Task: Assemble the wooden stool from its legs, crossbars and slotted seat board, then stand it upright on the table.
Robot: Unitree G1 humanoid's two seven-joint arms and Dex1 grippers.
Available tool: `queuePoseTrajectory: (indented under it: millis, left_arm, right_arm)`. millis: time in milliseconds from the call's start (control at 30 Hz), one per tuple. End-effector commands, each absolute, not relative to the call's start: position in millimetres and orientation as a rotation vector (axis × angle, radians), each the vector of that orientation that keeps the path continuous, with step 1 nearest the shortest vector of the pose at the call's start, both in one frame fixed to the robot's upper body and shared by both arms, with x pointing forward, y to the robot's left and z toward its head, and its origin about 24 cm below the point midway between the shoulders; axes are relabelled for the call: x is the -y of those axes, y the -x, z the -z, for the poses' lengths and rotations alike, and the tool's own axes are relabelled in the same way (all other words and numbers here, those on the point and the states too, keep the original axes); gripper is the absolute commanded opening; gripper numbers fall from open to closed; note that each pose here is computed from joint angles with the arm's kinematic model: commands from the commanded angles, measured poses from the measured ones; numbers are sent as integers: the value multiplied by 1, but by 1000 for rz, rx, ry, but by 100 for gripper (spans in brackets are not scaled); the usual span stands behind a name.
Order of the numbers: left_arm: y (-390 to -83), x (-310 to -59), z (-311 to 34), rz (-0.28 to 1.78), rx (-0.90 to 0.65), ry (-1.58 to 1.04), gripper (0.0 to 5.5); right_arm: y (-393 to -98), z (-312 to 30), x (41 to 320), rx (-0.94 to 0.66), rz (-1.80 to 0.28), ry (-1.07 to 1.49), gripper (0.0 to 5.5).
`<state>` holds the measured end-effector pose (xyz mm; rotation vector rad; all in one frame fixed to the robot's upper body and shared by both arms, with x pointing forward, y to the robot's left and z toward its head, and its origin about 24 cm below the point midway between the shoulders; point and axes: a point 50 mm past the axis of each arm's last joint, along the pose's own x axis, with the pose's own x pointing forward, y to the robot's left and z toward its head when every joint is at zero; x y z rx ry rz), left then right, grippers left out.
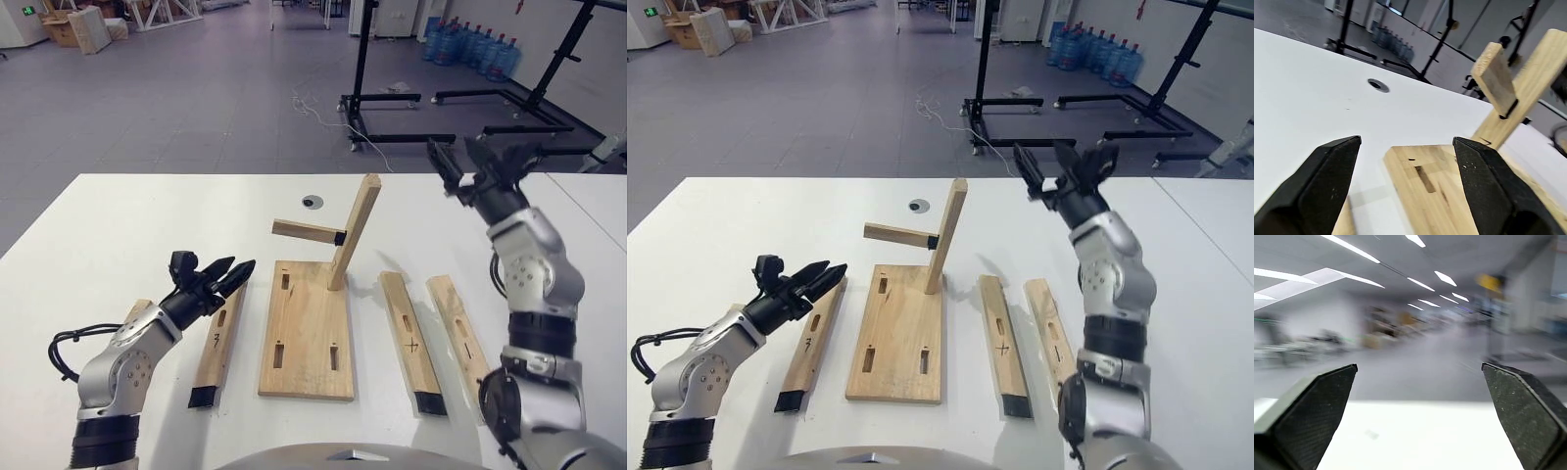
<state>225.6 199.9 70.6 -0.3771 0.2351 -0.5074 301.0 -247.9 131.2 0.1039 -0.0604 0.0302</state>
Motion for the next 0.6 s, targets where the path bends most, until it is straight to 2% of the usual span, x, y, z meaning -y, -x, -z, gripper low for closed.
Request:
queuePoseTrajectory:
  millis: [33, 167, 267, 400, 600]
  left_arm:
    - [-210, -211, -86, 309, -175, 240, 343]
    - [-196, -214, -92, 125, -121, 196, 343]
    - [-187, -208, -86, 74, -133, 197, 343]
    - [-180, -201, -86, 68, -139, 199, 343]
    - [-178, -198, -86, 67, -161, 164, 343]
  right_arm:
    - [-257, -94, 241, -175, 123, 68, 470]
    - [-204, -93, 240, -329, 60, 114, 470]
    - [-184, -92, 242, -440, 0, 117, 470]
    - [-155, -76, 245, -664, -37, 60, 470]
    - [-134, -50, 251, -943, -15, -3, 470]
